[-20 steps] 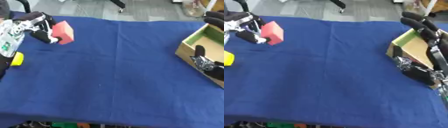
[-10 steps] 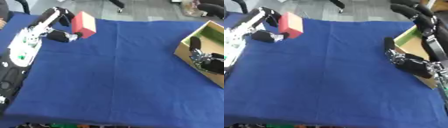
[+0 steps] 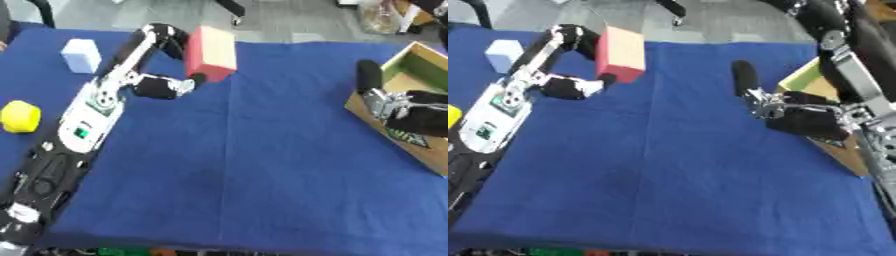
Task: Pick up the objects with one hand, pass them to the other hand, and then place them into the box on the other side of the table.
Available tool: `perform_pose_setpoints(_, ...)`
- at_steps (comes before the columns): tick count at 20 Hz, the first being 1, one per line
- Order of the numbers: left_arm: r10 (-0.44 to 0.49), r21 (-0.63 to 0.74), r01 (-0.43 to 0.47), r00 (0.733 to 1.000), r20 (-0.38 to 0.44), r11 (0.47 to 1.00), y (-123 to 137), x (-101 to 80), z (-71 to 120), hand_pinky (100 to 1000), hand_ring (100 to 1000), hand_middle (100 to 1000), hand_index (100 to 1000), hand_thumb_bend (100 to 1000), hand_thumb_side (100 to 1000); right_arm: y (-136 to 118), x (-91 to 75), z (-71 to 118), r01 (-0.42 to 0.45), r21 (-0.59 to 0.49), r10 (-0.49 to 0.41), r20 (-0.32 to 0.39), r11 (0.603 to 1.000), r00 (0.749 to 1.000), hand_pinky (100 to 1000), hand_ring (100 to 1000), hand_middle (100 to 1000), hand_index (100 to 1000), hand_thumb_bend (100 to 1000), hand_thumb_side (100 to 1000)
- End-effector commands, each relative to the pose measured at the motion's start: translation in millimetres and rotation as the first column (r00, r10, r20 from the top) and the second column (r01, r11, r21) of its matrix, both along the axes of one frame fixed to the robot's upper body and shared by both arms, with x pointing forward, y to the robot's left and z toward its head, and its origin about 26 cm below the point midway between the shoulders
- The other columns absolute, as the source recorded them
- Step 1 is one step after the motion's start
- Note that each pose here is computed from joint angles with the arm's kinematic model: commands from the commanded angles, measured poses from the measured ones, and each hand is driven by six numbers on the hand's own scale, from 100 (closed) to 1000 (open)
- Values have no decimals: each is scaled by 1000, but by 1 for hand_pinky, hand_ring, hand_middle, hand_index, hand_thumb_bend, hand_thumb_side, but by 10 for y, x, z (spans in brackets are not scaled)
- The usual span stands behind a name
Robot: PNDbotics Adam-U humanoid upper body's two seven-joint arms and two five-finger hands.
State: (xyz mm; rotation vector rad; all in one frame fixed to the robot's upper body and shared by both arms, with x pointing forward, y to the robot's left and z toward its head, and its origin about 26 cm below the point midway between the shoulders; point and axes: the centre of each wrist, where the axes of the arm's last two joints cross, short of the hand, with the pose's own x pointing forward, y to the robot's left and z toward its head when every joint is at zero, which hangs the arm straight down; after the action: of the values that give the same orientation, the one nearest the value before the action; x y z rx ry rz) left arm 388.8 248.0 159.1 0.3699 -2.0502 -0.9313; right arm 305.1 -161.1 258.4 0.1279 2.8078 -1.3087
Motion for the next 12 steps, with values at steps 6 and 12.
perform_pose_setpoints(6,-108,-24,108,994,-20,994,-101,-24,-3,635,551,566,478,481,255,228,-96,210,-167,-29,169,57,985,984,854,837,867,926,138,100)
perform_pose_setpoints(12,-129,22,134,979,-156,991,21,36,-65,638,557,572,483,498,250,281,-120,259,-209,-59,212,62,976,975,840,828,860,922,100,100)
